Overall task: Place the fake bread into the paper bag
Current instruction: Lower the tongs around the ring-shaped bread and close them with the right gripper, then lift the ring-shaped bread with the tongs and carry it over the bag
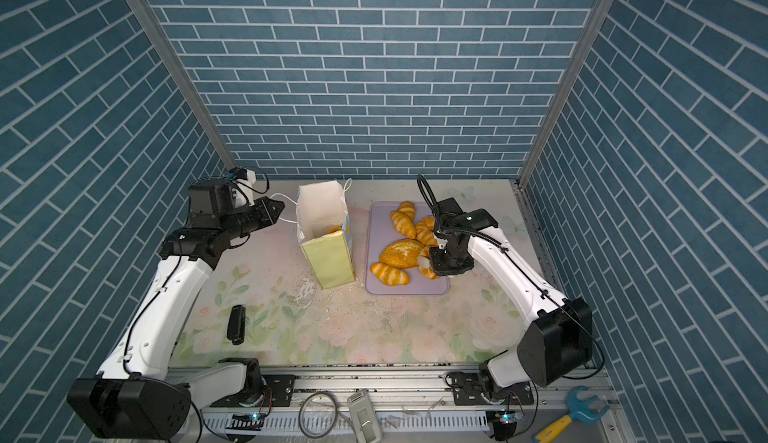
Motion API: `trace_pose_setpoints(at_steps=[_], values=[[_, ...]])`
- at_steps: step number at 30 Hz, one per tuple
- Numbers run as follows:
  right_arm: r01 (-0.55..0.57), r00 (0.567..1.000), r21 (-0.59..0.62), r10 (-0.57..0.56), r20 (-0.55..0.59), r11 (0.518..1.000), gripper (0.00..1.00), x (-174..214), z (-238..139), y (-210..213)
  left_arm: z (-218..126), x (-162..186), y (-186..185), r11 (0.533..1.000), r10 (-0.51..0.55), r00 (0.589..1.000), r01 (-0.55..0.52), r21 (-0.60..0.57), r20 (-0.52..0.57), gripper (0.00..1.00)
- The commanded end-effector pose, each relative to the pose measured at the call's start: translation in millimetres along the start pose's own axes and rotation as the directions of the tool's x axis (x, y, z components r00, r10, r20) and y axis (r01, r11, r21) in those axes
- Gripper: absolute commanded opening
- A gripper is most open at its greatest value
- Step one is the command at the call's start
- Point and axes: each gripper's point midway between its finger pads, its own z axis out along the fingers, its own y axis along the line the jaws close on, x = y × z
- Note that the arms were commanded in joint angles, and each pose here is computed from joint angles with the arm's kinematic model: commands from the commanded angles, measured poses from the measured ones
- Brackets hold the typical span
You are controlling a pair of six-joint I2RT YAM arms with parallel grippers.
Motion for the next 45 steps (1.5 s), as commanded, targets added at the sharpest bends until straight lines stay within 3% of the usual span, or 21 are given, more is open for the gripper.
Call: trace_pose_setpoints(at_steps=[1, 12, 20, 26, 31, 38, 42, 45], values=[[0.002, 0.999, 0.039, -0.004, 0.053, 0.999, 0.23, -4, -20, -7, -5, -8, -5, 1.000, 0.011, 0.999, -0.011, 0.011, 0.036, 0.16], [0.042, 0.967, 0.018, -0.046, 0.252, 0.999, 0.20, -20, -99, 1, -1, -7, -4, 1.000, 0.008, 0.999, -0.008, 0.012, 0.034, 0.16], [0.143, 0.887, -0.011, -0.123, 0.445, 0.990, 0.19, -47, -155, 24, -1, -6, -3, 1.000, 0.002, 0.999, -0.003, 0.009, 0.033, 0.16], [0.313, 0.752, 0.041, -0.274, 0.599, 0.949, 0.18, -82, -201, 64, 0, -4, -4, 1.000, -0.006, 1.000, 0.006, 0.014, 0.030, 0.16], [0.501, 0.583, 0.108, -0.427, 0.691, 0.859, 0.18, -102, -235, 120, 0, -3, -7, 1.000, -0.003, 1.000, 0.002, 0.018, 0.028, 0.16], [0.672, 0.343, 0.177, -0.514, 0.786, 0.719, 0.17, -108, -262, 193, -1, 0, -8, 1.000, -0.003, 1.000, 0.002, 0.019, 0.028, 0.16], [0.758, 0.294, 0.146, -0.532, 0.794, 0.636, 0.18, -98, -254, 224, -5, 1, -8, 1.000, -0.003, 0.999, 0.002, 0.013, 0.035, 0.16], [0.792, 0.307, 0.113, -0.551, 0.776, 0.601, 0.18, -95, -238, 236, -7, 1, -8, 1.000, -0.002, 0.999, 0.002, 0.012, 0.038, 0.16]])
